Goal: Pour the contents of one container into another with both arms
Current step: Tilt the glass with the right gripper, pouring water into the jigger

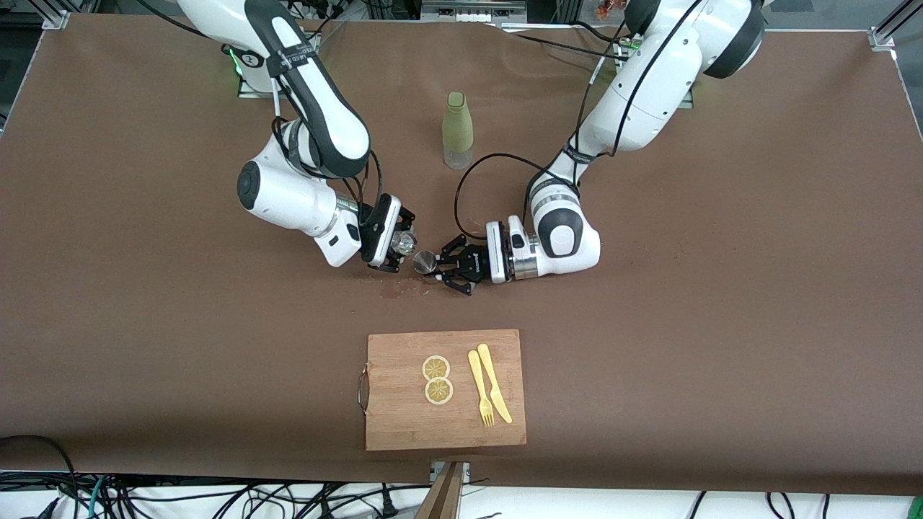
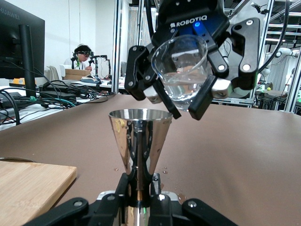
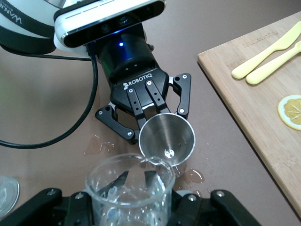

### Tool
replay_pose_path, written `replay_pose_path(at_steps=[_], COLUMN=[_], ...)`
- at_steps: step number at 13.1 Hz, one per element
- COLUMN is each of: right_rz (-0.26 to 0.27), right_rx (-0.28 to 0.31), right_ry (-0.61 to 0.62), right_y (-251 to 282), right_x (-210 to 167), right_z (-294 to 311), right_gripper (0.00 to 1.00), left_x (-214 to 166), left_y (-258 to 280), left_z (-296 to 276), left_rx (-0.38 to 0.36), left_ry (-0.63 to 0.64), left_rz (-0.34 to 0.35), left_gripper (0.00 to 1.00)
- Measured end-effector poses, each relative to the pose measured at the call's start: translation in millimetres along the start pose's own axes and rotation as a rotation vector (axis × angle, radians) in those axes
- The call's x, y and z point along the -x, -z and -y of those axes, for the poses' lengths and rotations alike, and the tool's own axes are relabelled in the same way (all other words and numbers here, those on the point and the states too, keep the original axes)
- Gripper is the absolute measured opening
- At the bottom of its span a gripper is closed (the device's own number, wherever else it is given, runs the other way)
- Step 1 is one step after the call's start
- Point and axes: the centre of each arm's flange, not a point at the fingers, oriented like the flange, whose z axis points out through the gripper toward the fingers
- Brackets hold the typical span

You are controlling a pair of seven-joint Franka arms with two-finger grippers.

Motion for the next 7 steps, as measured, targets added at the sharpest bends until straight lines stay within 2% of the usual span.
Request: replay_pose_path(at_steps=[2,5,7], right_rz=[0.003,0.042,0.05], right_rx=[0.005,0.023,0.029], right_ry=[-0.003,-0.013,-0.017], right_y=[3.2,6.7,8.3], right_x=[-5.5,-13.5,-18.3], right_z=[0.9,0.8,1.2], right_gripper=[0.22,0.22,0.22], left_x=[0.0,0.1,0.1], left_y=[0.0,0.0,0.1], left_z=[0.0,0.0,0.0], left_rx=[0.0,0.0,-0.001], left_ry=[0.0,0.0,0.0], left_rz=[0.0,0.001,0.001], left_gripper=[0.21,0.21,0.21])
